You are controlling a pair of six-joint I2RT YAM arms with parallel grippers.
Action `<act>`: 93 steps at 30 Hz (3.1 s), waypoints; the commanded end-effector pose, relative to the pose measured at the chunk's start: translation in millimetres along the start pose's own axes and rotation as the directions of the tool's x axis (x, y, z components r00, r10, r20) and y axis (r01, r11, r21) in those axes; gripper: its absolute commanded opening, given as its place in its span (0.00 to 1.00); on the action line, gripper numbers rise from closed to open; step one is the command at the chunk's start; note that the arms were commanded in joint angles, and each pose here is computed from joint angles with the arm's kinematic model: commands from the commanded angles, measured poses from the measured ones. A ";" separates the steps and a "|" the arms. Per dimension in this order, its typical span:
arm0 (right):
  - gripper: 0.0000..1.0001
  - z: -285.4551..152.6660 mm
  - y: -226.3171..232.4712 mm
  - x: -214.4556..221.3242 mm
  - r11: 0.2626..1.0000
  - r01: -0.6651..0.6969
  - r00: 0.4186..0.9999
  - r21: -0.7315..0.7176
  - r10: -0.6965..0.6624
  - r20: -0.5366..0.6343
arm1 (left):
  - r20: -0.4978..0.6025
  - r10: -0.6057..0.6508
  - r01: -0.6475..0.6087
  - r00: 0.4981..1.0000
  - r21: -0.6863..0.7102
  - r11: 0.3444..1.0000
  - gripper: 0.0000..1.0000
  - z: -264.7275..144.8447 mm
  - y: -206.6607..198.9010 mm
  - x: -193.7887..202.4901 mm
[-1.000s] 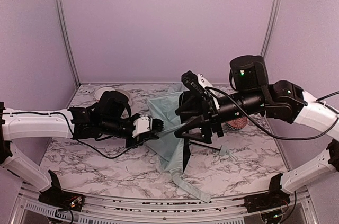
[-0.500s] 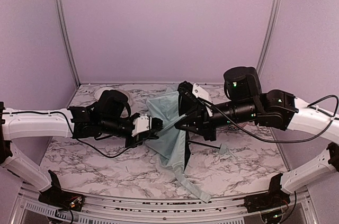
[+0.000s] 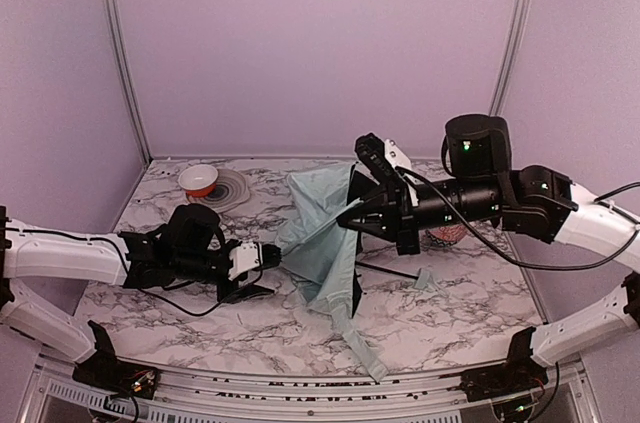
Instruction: Put away the umbrella
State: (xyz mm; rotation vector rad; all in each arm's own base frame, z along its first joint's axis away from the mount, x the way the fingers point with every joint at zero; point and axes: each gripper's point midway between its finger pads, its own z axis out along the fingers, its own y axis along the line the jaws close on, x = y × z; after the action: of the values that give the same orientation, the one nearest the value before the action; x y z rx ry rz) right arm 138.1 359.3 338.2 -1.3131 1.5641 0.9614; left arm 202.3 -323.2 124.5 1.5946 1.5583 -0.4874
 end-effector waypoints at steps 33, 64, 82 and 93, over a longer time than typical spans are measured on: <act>0.00 46.0 -32.8 49.7 0.998 0.028 0.999 -0.061 -0.030 -0.032 | 0.183 -0.172 0.156 0.968 0.100 0.983 0.48 34.4 8.8 -19.2; 0.00 81.8 -51.6 96.3 0.980 -0.133 0.991 -0.149 0.127 -0.048 | 0.247 -0.211 0.180 0.946 0.143 0.973 0.48 17.6 8.8 -45.3; 0.86 46.3 -209.3 46.8 0.938 -0.163 0.967 0.306 0.213 -0.137 | 0.239 -0.131 0.084 0.962 0.199 0.976 0.00 3.3 -13.5 -45.3; 0.45 114.6 -144.8 120.7 0.955 -0.293 0.891 -0.054 0.252 -0.377 | 0.187 -0.109 0.073 0.976 0.192 0.979 0.00 -0.3 -18.0 -35.7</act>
State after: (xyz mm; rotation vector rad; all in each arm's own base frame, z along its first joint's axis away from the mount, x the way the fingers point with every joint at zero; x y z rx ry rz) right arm 340.3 387.4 185.0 -1.2619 2.0865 0.8738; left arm 186.5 -352.5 152.4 1.5228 1.4450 -0.8415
